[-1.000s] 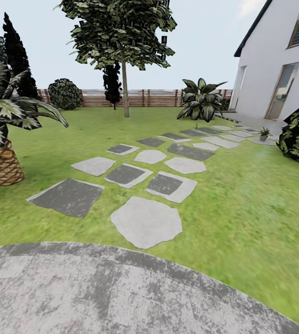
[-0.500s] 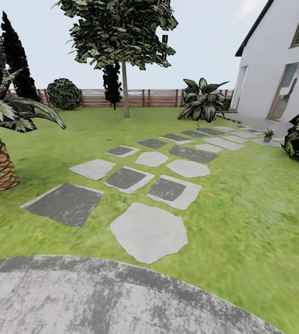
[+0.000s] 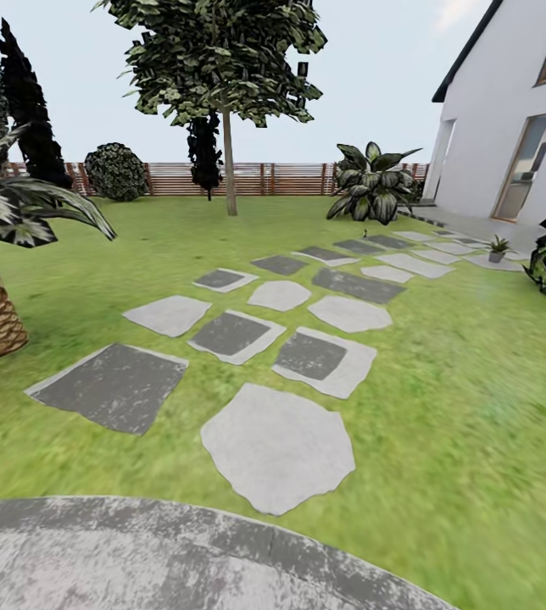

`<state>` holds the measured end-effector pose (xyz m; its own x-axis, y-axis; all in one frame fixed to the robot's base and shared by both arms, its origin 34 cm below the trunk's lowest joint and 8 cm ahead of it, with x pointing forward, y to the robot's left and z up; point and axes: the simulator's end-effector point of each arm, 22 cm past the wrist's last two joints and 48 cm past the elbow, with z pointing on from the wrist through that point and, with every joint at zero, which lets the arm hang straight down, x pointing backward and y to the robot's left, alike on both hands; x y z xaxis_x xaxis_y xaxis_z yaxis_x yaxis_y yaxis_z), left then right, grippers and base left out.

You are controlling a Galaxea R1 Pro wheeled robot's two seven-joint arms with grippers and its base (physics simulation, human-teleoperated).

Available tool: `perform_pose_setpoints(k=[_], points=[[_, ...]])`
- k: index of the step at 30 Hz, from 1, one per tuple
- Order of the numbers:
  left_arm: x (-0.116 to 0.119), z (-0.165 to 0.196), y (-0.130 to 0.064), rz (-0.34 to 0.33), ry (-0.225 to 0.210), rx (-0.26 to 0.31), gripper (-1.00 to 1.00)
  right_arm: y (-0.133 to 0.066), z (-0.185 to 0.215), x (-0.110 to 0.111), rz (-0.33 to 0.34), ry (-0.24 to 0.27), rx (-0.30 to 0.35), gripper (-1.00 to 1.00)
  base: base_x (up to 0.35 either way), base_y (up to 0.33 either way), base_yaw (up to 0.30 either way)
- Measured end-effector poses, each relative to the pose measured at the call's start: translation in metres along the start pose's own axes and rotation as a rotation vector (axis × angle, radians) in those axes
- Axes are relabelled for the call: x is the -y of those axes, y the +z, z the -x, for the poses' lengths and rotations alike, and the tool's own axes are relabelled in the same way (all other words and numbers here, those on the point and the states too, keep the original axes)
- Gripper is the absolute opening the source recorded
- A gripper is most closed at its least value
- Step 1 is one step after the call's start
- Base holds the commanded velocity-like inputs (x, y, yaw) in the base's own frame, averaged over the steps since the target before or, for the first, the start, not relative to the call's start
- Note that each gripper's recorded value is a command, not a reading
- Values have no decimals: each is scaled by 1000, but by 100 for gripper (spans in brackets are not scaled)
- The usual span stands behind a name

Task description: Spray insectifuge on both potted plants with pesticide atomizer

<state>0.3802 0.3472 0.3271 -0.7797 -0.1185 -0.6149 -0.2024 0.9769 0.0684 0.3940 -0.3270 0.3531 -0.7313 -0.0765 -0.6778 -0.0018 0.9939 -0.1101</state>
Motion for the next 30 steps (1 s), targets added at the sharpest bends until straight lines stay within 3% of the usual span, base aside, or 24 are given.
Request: perform_pose_setpoints(k=[22, 30], points=[[0, 0, 0, 0, 0, 0, 100, 0, 0, 1, -2, 2, 0, 100, 337, 74, -3], [0, 0, 0, 0, 0, 0, 100, 0, 0, 0, 0, 1, 0, 100, 337, 76, -198]])
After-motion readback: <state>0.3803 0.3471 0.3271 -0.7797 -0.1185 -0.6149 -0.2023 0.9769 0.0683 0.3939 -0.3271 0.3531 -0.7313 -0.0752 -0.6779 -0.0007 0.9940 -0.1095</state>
